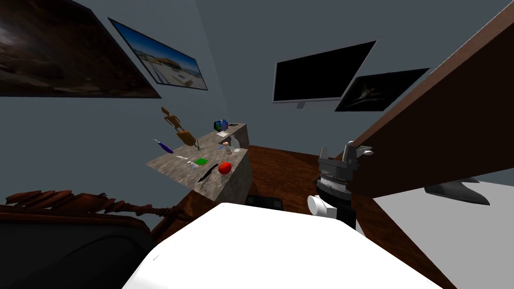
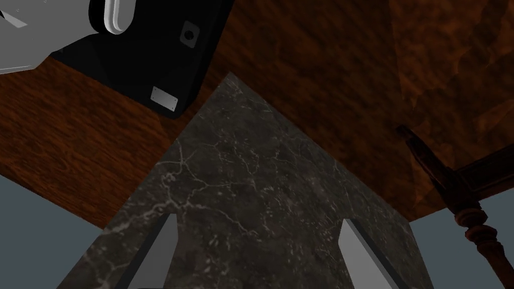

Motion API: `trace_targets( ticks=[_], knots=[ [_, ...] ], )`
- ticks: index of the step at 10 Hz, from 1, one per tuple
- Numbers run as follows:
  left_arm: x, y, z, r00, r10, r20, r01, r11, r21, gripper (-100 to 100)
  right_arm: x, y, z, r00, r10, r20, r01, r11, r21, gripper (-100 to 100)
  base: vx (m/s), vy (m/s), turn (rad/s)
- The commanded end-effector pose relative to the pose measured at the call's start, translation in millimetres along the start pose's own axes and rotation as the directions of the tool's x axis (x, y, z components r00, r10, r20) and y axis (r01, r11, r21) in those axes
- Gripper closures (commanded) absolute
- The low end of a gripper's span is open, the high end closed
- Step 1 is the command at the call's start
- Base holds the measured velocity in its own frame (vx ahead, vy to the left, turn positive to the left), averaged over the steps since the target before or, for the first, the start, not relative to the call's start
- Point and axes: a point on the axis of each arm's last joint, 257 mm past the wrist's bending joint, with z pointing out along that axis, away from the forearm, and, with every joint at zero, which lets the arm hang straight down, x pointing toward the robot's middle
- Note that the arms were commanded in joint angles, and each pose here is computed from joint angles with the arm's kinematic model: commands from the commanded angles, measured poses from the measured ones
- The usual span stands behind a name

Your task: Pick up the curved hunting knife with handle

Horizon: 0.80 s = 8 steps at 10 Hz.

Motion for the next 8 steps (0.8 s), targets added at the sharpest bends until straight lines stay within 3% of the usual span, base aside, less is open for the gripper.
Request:
trace_targets(
  ticks=[1,2,3,4,5,6,7,8],
  knots=[
    [0.1,22,-23.5,0.996,0.077,-0.039,-0.078,0.996,-0.035,-100,0,0,0.0,1.000,0.000,0.000,0.000,1.000,0.000,0,0.250,-0.033,-0.002],
    [0.0,22,-23.6,0.996,0.077,-0.039,-0.078,0.996,-0.035,-100,0,0,0.0,1.000,0.000,0.000,0.000,1.000,0.000,0,0.229,-0.048,-0.004],
    [-0.6,39,-39.9,0.987,0.140,-0.073,-0.144,0.988,-0.058,-100,0,0,0.0,1.000,0.000,0.000,0.000,1.000,0.000,0,0.233,-0.040,0.005],
    [-0.6,39,-39.9,0.987,0.140,-0.073,-0.144,0.988,-0.058,-100,0,0,0.0,1.000,0.000,0.000,0.000,1.000,0.000,0,0.199,-0.013,0.004],
    [-2.7,53,-54.5,0.974,0.200,-0.104,-0.208,0.975,-0.073,-100,0,0,0.0,1.000,0.000,0.000,0.000,1.000,0.000,0,0.255,-0.074,-0.010],
    [-2.7,53,-54.5,0.974,0.200,-0.104,-0.208,0.975,-0.073,-100,0,0,0.0,1.000,0.000,0.000,0.000,1.000,0.000,0,0.210,-0.056,0.013],
    [-6.1,65,-67.4,0.957,0.256,-0.133,-0.268,0.960,-0.082,-100,0,0,0.0,1.000,0.000,0.000,0.000,1.000,0.000,0,0.236,-0.031,-0.003],
    [-6.1,65,-67.4,0.957,0.256,-0.133,-0.268,0.960,-0.082,-100,0,0,0.0,1.000,0.000,0.000,0.000,1.000,0.000,0,0.221,-0.022,-0.002]
  ],
)
